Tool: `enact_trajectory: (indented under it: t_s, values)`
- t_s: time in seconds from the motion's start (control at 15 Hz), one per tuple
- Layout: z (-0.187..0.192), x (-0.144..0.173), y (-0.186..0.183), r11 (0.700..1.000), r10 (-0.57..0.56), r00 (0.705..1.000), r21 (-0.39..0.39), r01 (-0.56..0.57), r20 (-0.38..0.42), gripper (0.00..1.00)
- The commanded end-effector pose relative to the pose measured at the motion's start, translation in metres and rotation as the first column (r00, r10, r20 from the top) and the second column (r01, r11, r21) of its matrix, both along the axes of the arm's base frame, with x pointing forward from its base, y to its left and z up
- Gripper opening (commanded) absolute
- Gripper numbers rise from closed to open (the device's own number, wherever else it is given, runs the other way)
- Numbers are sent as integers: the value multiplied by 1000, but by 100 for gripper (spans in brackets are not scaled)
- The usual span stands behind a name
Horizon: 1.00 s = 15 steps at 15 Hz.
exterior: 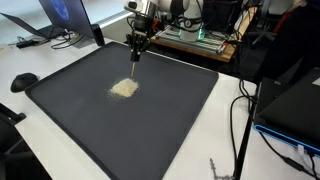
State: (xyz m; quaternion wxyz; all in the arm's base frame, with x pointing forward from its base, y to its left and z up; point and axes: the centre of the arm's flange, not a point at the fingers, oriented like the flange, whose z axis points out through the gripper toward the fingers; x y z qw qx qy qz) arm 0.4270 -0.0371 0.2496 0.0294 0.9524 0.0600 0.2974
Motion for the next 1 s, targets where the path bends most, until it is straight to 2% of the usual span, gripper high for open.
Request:
enact_trajectory:
  t_s: [0.0, 0.47, 0.93]
  values:
    - [3, -46, -20, 1000, 3, 1000, 18, -3, -4, 3]
    - [2, -48, -38, 998, 55, 998, 18, -55, 19, 3]
    - [9, -51, -52, 993, 105, 988, 41, -110, 110, 3]
